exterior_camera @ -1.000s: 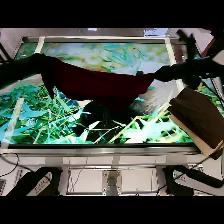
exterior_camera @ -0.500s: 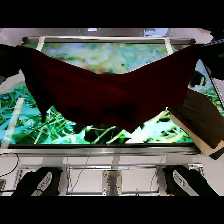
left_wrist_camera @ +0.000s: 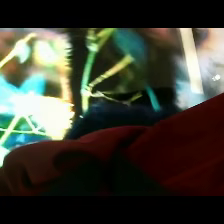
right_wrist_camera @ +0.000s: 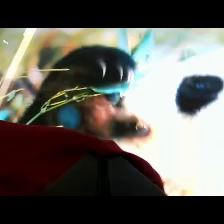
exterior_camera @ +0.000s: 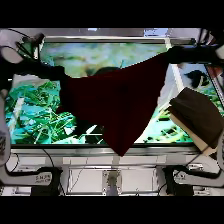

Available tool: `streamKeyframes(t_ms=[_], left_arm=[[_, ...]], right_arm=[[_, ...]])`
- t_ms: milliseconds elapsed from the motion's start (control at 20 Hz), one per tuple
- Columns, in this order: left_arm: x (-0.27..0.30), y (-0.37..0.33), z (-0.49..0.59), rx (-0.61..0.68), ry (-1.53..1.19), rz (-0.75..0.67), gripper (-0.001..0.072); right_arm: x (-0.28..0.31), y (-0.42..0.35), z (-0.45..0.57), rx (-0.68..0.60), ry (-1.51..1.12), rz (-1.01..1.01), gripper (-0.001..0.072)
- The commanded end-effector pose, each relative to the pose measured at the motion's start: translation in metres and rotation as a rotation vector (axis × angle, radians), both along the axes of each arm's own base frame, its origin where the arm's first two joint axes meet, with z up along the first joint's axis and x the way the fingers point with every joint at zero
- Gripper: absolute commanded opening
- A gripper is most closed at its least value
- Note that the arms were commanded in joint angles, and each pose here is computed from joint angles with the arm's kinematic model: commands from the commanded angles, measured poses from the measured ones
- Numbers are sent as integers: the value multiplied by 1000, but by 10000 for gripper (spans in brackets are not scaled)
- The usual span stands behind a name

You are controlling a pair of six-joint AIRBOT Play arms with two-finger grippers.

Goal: Fold the shirts.

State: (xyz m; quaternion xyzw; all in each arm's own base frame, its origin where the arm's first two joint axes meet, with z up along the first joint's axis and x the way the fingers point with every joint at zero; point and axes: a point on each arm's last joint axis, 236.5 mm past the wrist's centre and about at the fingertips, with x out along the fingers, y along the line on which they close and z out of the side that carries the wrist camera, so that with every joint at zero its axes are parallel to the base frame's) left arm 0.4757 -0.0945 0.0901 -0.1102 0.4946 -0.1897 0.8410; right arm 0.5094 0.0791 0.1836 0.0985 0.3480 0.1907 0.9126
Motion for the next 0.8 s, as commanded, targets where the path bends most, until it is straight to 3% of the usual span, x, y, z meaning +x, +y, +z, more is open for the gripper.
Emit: streamKeyframes(t_ms=[0,50,100,350,500,650,750], left_arm=[[67,-8,-68,-154,15,192,611],[86,-8,-57,-211,-50,247,710],[102,-4,-40,-249,-120,293,710],[119,43,73,-216,-345,278,708],[72,111,105,15,-303,246,700],[17,171,129,201,-255,311,700],[-10,199,144,305,-246,364,700]], right_arm=[[64,2,-107,161,140,-153,97],[75,4,-120,205,144,-179,288],[84,4,-126,238,134,-204,417],[81,-31,-102,213,90,-239,415],[33,-82,-93,72,194,-222,405],[-28,-137,-77,-86,304,-249,405],[-64,-157,-66,-124,340,-283,406]])
